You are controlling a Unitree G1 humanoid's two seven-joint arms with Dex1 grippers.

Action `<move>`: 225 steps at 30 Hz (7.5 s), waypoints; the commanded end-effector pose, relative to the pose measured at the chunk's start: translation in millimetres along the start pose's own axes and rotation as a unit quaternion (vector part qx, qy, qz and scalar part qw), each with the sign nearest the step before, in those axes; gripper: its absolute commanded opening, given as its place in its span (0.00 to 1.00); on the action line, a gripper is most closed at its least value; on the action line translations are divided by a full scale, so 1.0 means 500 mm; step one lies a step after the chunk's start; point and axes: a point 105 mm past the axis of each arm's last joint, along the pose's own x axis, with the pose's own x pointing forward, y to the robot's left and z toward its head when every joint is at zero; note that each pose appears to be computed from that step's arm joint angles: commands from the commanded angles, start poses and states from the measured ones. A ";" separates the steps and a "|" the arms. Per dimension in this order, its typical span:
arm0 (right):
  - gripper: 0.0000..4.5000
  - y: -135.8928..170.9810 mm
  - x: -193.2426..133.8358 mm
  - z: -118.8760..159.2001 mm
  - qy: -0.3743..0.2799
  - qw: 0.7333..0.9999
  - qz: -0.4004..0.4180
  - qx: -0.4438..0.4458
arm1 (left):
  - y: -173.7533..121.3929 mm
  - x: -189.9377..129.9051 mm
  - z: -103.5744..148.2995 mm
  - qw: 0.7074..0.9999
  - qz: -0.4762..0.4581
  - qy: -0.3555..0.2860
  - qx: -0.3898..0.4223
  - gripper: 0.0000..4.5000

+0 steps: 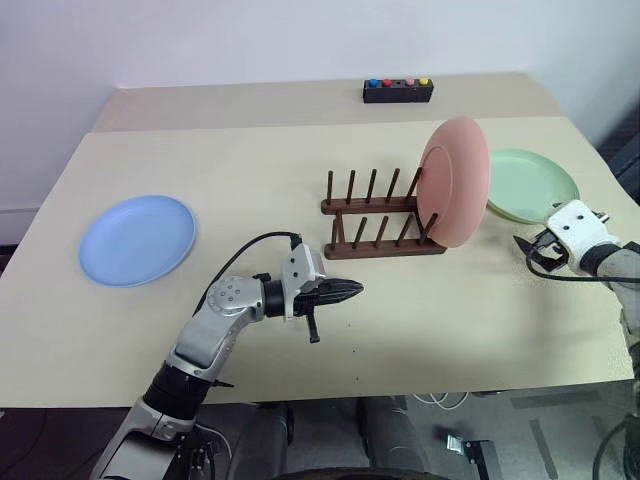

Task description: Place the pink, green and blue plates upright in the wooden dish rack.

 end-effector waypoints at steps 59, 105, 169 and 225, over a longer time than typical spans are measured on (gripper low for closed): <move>0.01 0.111 -0.265 0.575 -0.514 0.795 0.265 0.184 | 0.014 -0.037 0.028 0.998 0.047 -0.030 0.012 0.00; 0.01 0.167 -0.183 0.442 -0.393 0.791 0.346 0.316 | 0.035 -0.078 0.016 0.997 0.078 -0.011 0.020 0.00; 0.83 0.219 -0.297 0.433 -0.352 0.855 0.380 -0.004 | 0.172 -0.238 0.074 0.960 0.279 -0.031 0.012 0.98; 0.83 0.205 -0.190 0.535 -0.453 0.858 0.242 -0.021 | 0.351 -0.355 0.319 0.761 0.628 -0.160 0.016 0.01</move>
